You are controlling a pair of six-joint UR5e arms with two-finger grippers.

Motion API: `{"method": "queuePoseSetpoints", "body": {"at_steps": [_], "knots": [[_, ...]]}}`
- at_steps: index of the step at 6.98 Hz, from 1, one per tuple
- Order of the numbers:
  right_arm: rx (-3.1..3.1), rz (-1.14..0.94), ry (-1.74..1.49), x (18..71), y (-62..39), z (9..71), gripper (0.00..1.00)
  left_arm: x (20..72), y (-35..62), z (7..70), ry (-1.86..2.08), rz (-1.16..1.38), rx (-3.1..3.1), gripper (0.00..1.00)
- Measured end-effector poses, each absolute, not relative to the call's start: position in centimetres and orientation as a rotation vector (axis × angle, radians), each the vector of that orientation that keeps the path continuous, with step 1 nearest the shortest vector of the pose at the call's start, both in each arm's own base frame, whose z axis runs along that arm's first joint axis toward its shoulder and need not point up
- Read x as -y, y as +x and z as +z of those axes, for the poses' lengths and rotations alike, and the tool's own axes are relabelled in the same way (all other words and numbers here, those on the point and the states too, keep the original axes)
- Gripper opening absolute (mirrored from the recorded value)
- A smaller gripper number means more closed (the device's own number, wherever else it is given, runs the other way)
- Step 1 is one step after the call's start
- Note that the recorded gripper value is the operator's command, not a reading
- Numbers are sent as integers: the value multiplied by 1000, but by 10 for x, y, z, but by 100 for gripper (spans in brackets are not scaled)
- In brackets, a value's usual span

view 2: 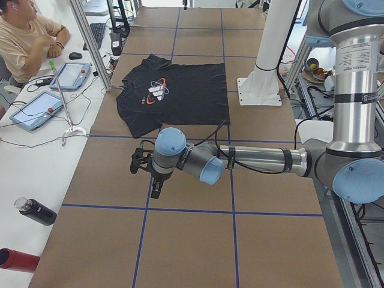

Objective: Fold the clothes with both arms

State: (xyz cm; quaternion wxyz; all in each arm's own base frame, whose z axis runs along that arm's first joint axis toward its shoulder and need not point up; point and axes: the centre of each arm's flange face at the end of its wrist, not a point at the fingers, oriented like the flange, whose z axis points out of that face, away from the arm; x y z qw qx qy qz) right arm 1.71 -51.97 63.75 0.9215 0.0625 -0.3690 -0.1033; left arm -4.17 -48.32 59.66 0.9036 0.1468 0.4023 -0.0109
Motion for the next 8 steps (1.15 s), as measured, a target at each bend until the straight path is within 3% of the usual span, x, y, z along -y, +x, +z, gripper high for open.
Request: {"method": "queuePoseSetpoints", "body": {"at_steps": [2, 5, 7, 8], "knots": [[775, -235, 139, 573, -53, 602, 99, 482, -37, 596, 315, 5, -884, 100], [818, -48, 207, 676, -195, 509, 92, 480, -36, 598, 349, 28, -907, 100], [856, 82, 250, 704, -257, 460, 92, 480, -36, 598, 354, 33, -910, 100], [854, 96, 277, 712, -284, 454, 86, 480, -36, 597, 354, 34, -910, 100]]}}
